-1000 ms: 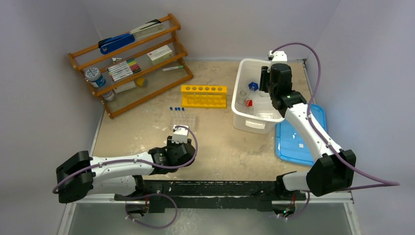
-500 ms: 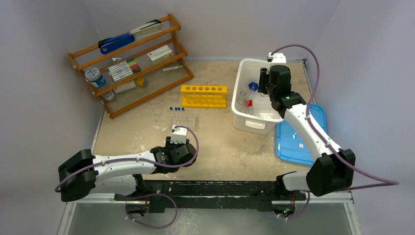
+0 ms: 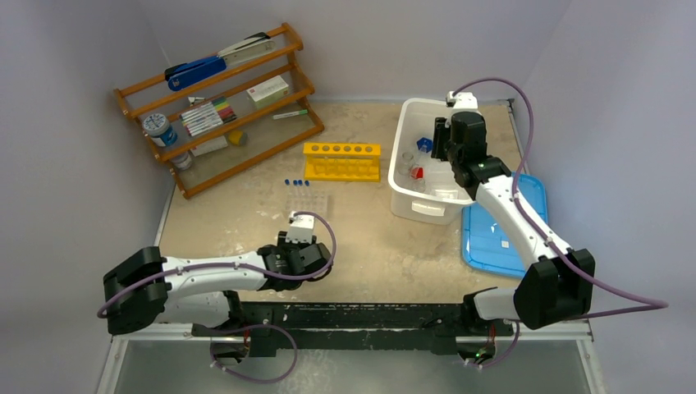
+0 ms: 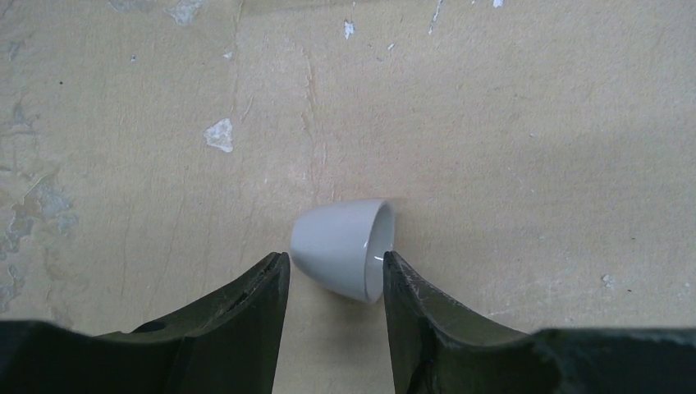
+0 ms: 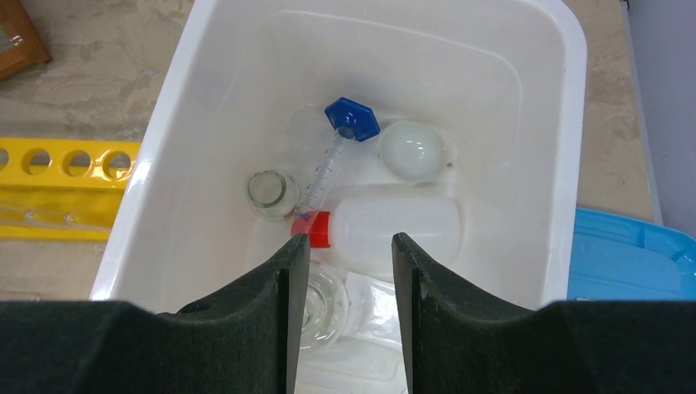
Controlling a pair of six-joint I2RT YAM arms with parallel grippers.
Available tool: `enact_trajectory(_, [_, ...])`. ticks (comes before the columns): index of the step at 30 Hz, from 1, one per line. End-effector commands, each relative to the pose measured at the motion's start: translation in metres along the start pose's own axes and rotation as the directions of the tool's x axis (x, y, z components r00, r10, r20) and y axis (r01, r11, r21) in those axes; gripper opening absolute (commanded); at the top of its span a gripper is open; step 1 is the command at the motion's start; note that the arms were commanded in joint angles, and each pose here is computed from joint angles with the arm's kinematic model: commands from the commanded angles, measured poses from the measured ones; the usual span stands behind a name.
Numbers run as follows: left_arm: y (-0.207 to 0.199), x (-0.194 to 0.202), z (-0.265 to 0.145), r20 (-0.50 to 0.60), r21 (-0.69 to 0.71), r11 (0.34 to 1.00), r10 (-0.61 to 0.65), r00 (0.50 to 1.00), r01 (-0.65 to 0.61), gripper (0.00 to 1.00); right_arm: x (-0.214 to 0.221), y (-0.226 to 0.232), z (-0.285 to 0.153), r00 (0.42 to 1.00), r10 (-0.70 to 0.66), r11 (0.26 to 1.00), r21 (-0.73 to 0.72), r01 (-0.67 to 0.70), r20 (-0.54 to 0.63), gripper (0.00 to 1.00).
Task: Organize the chemistry lab equipment
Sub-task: Pick up the chemistry item at the center of the board.
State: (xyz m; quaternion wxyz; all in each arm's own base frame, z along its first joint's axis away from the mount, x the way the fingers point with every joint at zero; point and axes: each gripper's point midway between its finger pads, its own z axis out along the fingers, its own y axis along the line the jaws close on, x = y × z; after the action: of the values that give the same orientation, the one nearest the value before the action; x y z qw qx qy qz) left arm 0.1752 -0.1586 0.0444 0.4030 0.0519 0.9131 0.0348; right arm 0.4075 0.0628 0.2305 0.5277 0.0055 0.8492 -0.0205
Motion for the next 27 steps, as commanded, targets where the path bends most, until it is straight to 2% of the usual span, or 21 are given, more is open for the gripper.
enact_trajectory(1, [-0.005, -0.008, 0.000, 0.014, -0.025, 0.999, -0.026, 1.000, 0.026, 0.45, -0.015, 0.002, -0.004, 0.998, 0.026, 1.000, -0.014, -0.025, 0.058, 0.45])
enact_trajectory(6, [-0.006, -0.005, 0.009, 0.013, -0.076, 0.997, -0.015, 1.000, 0.016, 0.42, -0.015, 0.002, -0.003, 0.998, 0.023, 1.000, -0.017, -0.022, 0.061, 0.45])
enact_trajectory(11, [-0.007, -0.007, 0.014, 0.012, -0.119, 0.993, 0.021, 1.000, -0.020, 0.19, -0.014, -0.001, -0.004, 0.998, 0.005, 1.000, -0.004, -0.005, 0.058, 0.45])
enact_trajectory(13, [-0.007, -0.011, 0.013, 0.023, -0.124, 0.992, 0.022, 0.999, -0.019, 0.07, -0.012, -0.002, -0.003, 0.998, -0.001, 1.000, 0.002, 0.001, 0.056, 0.45])
enact_trajectory(15, [-0.009, -0.018, 0.009, 0.037, -0.111, 0.994, 0.009, 0.999, -0.005, 0.00, -0.010, -0.002, -0.003, 0.999, -0.002, 1.000, 0.003, 0.001, 0.052, 0.45])
enact_trajectory(20, [-0.027, -0.045, -0.009, 0.063, -0.004, 0.999, -0.054, 0.997, 0.054, 0.00, -0.020, -0.002, -0.012, 0.996, 0.019, 1.000, -0.011, -0.018, 0.084, 0.44])
enact_trajectory(23, [-0.048, -0.070, -0.022, 0.075, 0.119, 0.987, -0.121, 0.990, 0.111, 0.00, -0.030, 0.012, -0.029, 0.992, 0.020, 0.994, -0.108, -0.007, 0.125, 0.45])
enact_trajectory(27, [-0.073, -0.109, -0.024, 0.060, 0.245, 0.952, -0.204, 0.977, 0.183, 0.00, -0.013, 0.032, -0.048, 0.996, 0.033, 0.981, -0.192, -0.017, 0.079, 0.47])
